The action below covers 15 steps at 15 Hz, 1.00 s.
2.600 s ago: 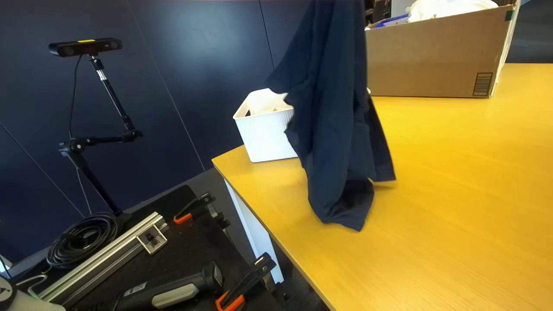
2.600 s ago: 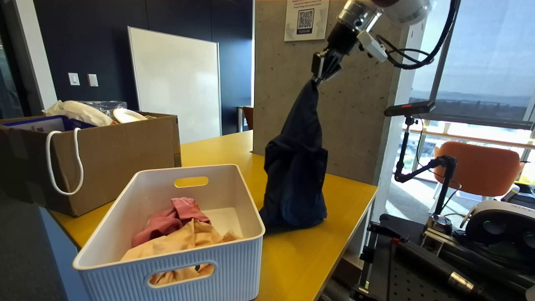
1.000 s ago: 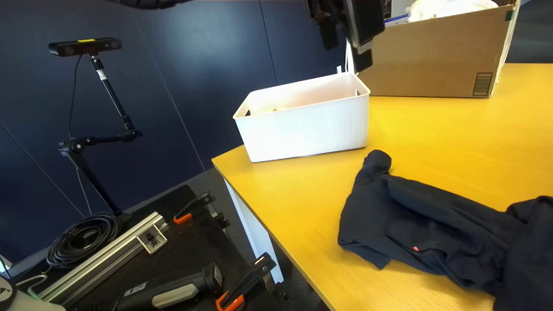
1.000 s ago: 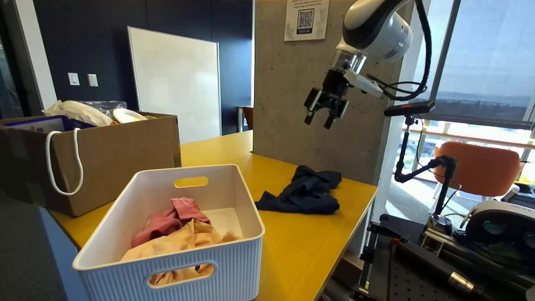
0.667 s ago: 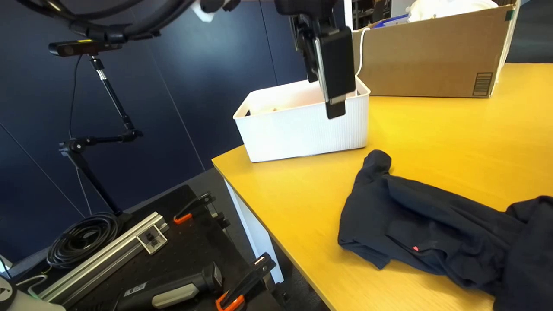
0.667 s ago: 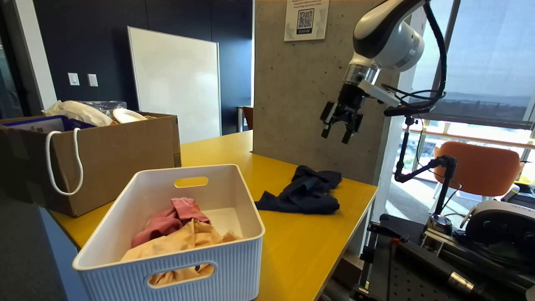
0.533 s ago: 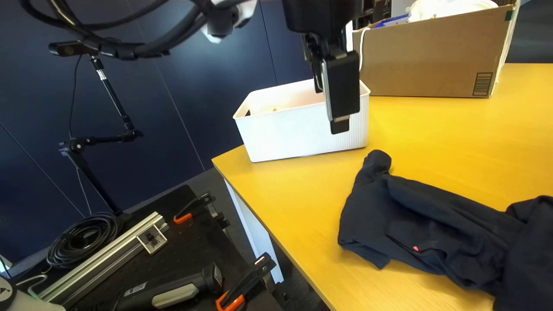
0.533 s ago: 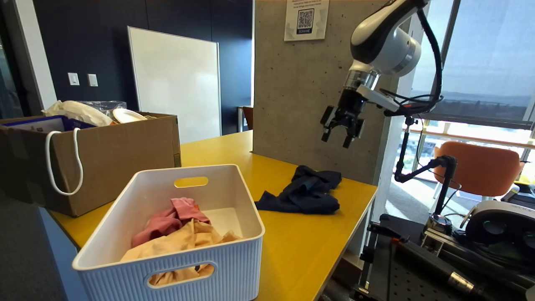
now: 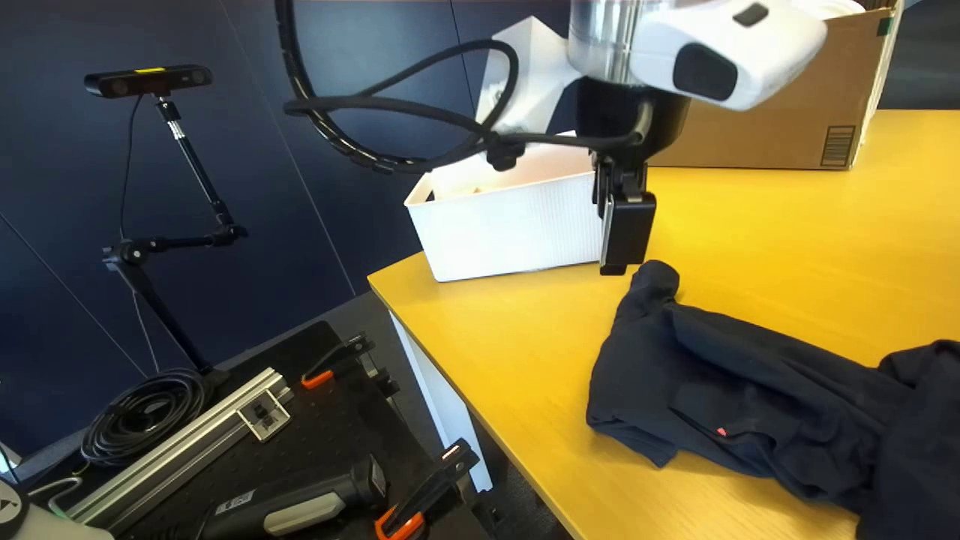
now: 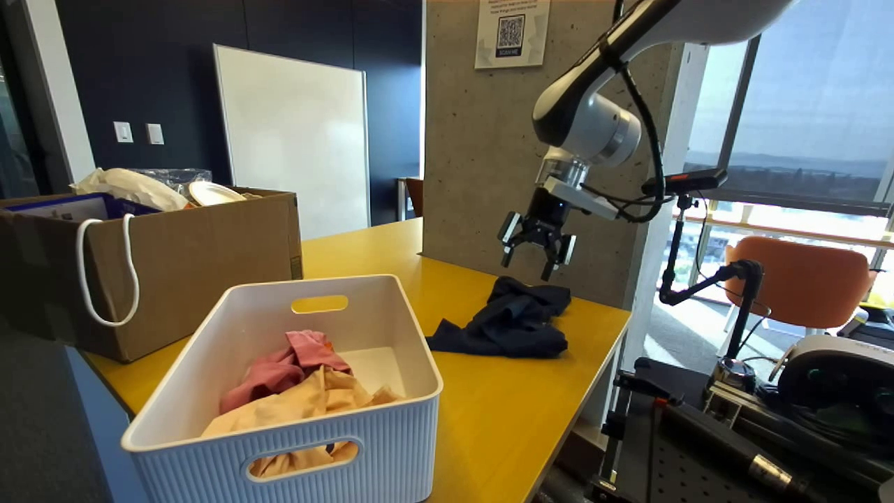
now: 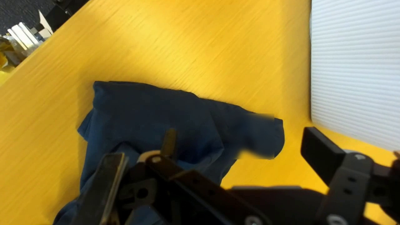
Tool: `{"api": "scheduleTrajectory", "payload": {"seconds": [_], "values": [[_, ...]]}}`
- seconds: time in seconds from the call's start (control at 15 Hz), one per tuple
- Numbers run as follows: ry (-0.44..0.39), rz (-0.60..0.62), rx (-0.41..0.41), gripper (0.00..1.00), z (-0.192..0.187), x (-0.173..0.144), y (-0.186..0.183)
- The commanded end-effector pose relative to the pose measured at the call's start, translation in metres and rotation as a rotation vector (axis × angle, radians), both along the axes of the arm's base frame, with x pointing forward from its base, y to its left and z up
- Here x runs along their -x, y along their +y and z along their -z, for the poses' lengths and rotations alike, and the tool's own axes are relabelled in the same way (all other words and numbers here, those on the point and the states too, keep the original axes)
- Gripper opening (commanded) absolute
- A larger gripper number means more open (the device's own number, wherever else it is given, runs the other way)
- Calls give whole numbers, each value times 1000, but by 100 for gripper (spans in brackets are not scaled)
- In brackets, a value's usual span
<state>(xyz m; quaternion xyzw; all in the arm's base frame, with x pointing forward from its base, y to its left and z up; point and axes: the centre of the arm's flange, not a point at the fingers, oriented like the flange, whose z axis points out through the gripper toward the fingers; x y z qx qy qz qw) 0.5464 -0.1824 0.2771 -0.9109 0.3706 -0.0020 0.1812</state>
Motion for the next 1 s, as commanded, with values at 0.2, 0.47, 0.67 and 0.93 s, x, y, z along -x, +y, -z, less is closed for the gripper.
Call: {"api": "scheduleTrajectory", "payload": {"seconds": [0.2, 0.47, 0.67, 0.93], "values": [[118, 97, -95, 100, 63, -25, -18], [144, 137, -74, 100, 97, -29, -32], [130, 167, -40, 100, 112, -36, -48], [86, 205, -2, 100, 120, -51, -60]]}}
